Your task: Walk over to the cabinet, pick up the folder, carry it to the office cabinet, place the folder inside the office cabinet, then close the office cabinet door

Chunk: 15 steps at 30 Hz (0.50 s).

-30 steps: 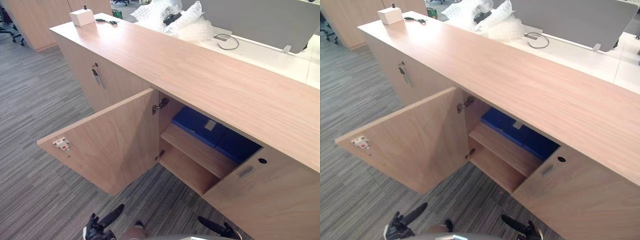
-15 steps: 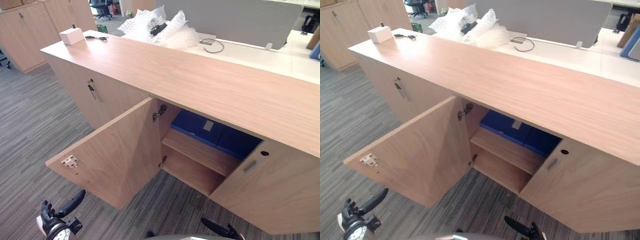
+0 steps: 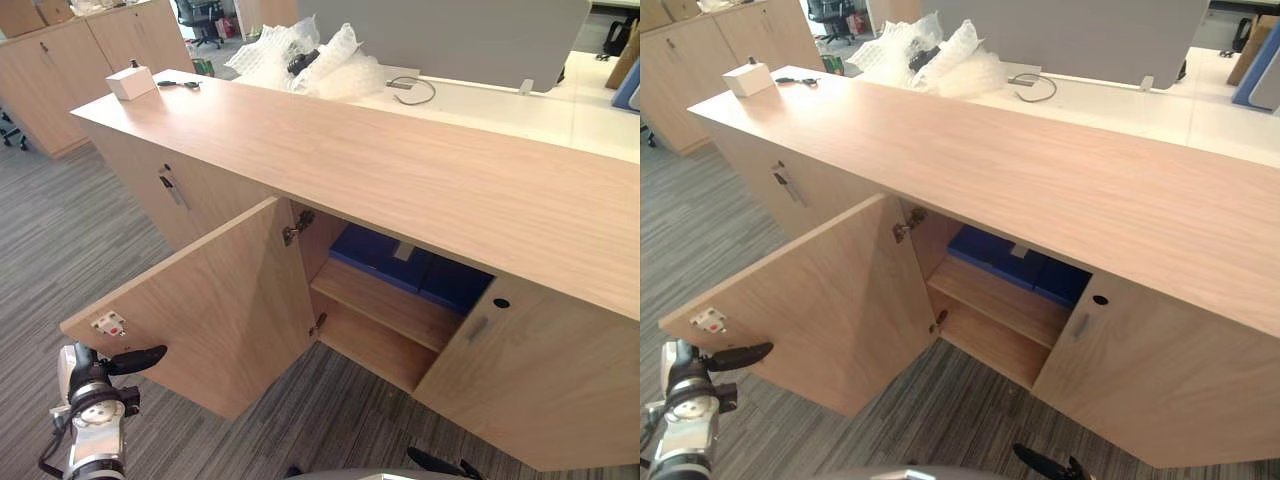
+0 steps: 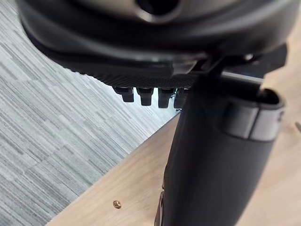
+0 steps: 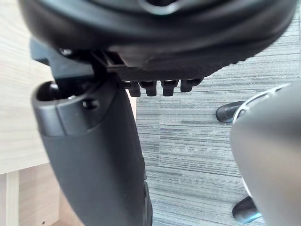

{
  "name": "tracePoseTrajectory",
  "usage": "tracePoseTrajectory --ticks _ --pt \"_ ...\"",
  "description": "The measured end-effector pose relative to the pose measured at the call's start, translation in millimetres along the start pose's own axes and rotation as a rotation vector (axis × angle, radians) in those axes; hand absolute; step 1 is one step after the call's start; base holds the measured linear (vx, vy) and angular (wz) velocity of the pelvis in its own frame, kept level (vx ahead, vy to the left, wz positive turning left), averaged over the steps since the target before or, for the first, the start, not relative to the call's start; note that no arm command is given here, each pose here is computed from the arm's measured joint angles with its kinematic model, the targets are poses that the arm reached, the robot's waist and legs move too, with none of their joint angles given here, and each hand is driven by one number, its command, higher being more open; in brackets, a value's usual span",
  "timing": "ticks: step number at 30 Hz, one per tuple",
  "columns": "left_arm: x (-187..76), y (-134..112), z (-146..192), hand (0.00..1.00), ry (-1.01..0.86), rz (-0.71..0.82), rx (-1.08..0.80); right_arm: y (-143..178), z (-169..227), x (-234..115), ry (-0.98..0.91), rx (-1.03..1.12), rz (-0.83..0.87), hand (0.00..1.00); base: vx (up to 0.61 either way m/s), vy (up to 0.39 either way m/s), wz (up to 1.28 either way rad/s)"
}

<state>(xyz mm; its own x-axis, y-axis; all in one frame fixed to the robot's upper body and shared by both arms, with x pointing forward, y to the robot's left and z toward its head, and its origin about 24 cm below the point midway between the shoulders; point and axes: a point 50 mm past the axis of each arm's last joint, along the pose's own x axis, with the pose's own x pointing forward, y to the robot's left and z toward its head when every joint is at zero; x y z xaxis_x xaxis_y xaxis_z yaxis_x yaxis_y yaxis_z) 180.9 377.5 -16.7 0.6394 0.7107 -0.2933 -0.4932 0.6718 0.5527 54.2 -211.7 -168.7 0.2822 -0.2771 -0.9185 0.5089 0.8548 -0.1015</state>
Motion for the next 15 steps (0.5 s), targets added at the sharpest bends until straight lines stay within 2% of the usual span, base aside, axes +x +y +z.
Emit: tracePoseTrajectory --ticks 8,15 --pt "10.3 9.9 19.9 1.0 -0.074 -0.037 0.151 9.4 -2.0 0.0 0.012 0.004 0.041 1.0 0.04 0.006 0.11" --pt "12.5 -1.5 24.6 1.0 -0.082 -0.08 0.18 8.1 -1.3 0.4 0.012 0.003 0.038 1.0 -0.09 0.012 -0.06"
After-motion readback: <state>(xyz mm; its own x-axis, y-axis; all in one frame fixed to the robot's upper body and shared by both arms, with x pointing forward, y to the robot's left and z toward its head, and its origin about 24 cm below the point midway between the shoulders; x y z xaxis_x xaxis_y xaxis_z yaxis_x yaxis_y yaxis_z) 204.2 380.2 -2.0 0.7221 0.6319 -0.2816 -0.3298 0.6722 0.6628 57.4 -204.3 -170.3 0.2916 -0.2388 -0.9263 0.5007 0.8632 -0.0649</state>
